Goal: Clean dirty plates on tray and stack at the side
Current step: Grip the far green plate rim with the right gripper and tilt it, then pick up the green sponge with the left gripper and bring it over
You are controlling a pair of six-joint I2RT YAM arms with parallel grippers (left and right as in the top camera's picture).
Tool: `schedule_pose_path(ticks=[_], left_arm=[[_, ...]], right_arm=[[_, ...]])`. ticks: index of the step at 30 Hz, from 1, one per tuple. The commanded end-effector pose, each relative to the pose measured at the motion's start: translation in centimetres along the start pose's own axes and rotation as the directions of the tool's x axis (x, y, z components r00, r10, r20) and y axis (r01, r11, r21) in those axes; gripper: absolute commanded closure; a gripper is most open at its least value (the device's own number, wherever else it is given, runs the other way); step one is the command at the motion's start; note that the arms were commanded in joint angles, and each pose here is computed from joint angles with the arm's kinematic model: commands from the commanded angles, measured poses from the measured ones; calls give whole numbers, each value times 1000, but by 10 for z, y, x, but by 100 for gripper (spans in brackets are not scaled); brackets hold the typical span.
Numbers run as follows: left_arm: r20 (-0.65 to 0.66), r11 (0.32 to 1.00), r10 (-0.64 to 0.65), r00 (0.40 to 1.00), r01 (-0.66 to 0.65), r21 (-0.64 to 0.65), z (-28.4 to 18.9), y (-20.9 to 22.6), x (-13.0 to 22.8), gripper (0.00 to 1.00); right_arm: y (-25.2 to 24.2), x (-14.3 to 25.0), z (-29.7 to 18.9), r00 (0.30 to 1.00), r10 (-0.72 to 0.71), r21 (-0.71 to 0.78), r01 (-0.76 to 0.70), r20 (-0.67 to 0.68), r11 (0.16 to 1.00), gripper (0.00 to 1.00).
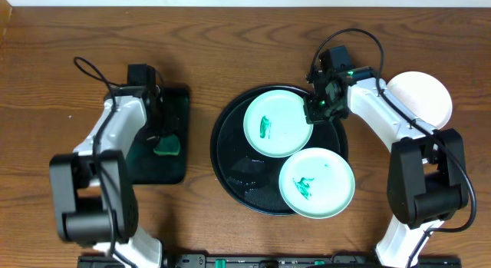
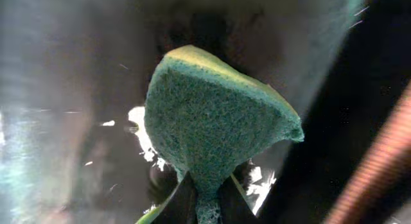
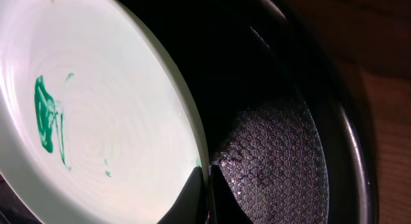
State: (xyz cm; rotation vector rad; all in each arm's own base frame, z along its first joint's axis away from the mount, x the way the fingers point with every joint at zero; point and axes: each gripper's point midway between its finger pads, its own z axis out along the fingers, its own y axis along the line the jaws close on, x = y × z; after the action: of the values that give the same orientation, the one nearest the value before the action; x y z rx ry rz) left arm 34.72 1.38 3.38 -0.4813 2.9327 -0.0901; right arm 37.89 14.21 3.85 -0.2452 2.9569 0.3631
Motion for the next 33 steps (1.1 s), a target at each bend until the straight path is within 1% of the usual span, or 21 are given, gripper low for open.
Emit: schedule_pose_path(ticks=[1, 3, 7, 16, 19, 20, 23, 25, 27, 29, 33], left_arm=[[130, 999, 6, 991, 1, -54, -41, 10, -12, 93], [161, 998, 7, 987, 4, -70, -52, 13, -14, 93], [191, 998, 3, 982, 8, -60, -63, 12, -16, 93], [188, 998, 3, 982, 8, -60, -62, 12, -16, 93], [148, 998, -17, 989, 25, -49, -57, 11, -8, 93], [130, 1000, -17, 991, 21, -24, -56, 7, -4, 93], [97, 994, -18, 995, 7, 108, -58, -18, 2, 93], [92, 978, -14, 996, -6, 209, -65, -42, 4, 93], [80, 958, -5, 997, -18, 285, -71, -65, 9, 93], [70, 941, 17, 997, -40, 336, -75, -87, 15, 93], [78, 924, 83, 993, -106, 369, -78, -123, 29, 93]], right_arm=[[-1, 5, 2, 1000, 12, 4, -11, -18, 1000, 99], [-1, 6, 2, 1000, 11, 4, -11, -20, 1000, 99], [2, 6, 2, 1000, 7, 3, -7, -21, 1000, 99], [20, 10, 6, 999, -39, -6, 39, -28, 999, 99], [26, 11, 7, 998, -50, -8, 50, -28, 999, 99], [28, 12, 8, 998, -55, -9, 54, -30, 998, 99], [34, 13, 9, 997, -68, -13, 67, -31, 998, 99], [38, 13, 10, 997, -68, -14, 67, -28, 998, 99], [41, 12, 10, 997, -67, -17, 67, -24, 998, 99], [43, 12, 11, 998, -66, -18, 66, -20, 998, 99], [44, 13, 12, 998, -62, -19, 62, -23, 998, 99]])
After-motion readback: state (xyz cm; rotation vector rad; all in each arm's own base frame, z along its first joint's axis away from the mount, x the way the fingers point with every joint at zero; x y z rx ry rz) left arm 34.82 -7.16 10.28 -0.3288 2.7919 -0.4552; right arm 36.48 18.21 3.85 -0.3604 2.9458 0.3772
